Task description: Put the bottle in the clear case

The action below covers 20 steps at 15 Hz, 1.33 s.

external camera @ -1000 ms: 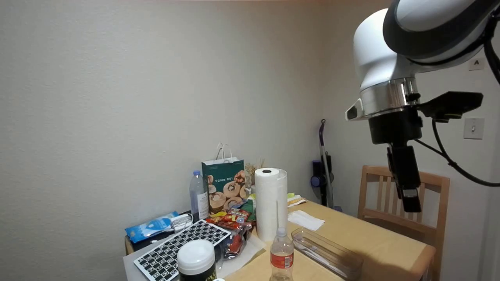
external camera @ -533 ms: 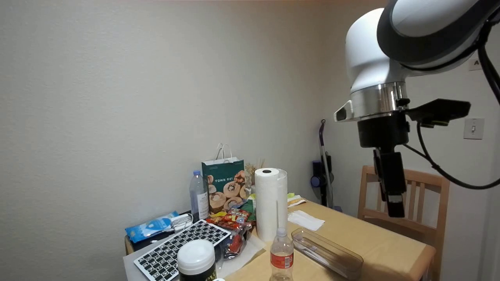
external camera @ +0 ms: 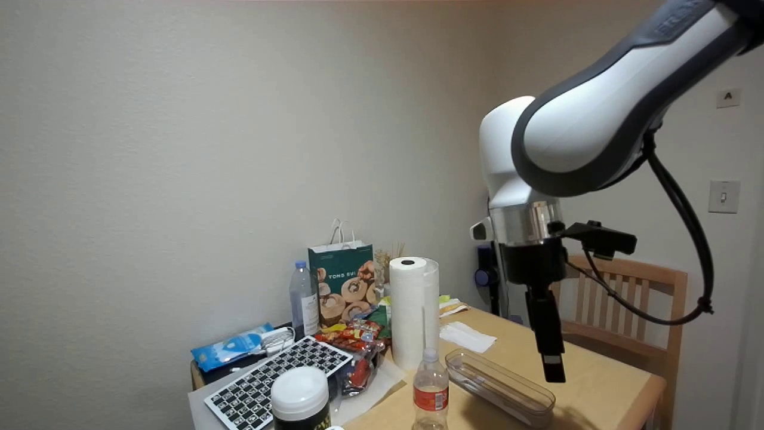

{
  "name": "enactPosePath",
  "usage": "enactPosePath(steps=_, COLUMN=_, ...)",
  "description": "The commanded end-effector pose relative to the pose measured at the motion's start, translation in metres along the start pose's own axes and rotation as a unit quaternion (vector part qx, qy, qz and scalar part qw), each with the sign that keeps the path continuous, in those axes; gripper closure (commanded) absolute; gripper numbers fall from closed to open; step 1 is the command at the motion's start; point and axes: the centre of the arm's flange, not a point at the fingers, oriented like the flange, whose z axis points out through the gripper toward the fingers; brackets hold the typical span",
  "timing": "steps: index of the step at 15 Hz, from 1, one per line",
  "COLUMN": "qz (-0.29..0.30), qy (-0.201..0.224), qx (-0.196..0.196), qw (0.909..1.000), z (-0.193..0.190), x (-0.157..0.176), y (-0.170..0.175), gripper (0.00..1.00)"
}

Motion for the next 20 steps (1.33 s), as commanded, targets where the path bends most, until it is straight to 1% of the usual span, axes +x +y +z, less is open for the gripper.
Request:
enactPosePath(steps=1, qz=-0.002, qy=-0.006, qx=0.000, qw=1.0000, z=0.005, x=0.005, y=0.002, gripper=0.00)
enactPosePath(steps=3, qz=-0.004, qy=-0.010, qx=0.001, qw=0.9999, z=0.008, x=0.011, y=0.004, gripper=0.00)
enactPosePath(steps=4, qz=0.010, qy=-0.010, qx=0.005, qw=0.9999, z=0.007, x=0.011, y=-0.002, gripper=0.00)
enactPosePath(steps=6, qz=0.071, qy=-0.011, qx=-0.021, qw=0.9972, z=0.016, x=0.017, y=-0.011, gripper=0.00)
enactPosePath(steps=9, qz=0.151, qy=-0.007, qx=-0.041, qw=0.9876, z=0.030, x=0.027, y=-0.021, gripper=0.00)
enactPosePath(steps=11, qz=0.201, qy=0.002, qx=-0.062, qw=0.9776, z=0.037, x=0.036, y=-0.024, gripper=0.00)
enactPosePath(steps=12, qz=0.220, qy=0.006, qx=-0.080, qw=0.9721, z=0.038, x=0.040, y=-0.024, gripper=0.00)
enactPosePath(steps=13, qz=0.218, qy=0.002, qx=-0.100, qw=0.9708, z=0.036, x=0.040, y=-0.025, gripper=0.00)
enactPosePath(steps=14, qz=0.194, qy=0.002, qx=-0.069, qw=0.9784, z=0.030, x=0.035, y=-0.026, gripper=0.00)
enactPosePath(steps=16, qz=0.206, qy=-0.001, qx=-0.085, qw=0.9748, z=0.034, x=0.037, y=-0.027, gripper=0.00)
enactPosePath(steps=19, qz=0.209, qy=0.000, qx=-0.086, qw=0.9742, z=0.033, x=0.037, y=-0.026, gripper=0.00)
enactPosePath(steps=20, qz=0.216, qy=0.000, qx=-0.078, qw=0.9734, z=0.036, x=0.045, y=-0.024, gripper=0.00)
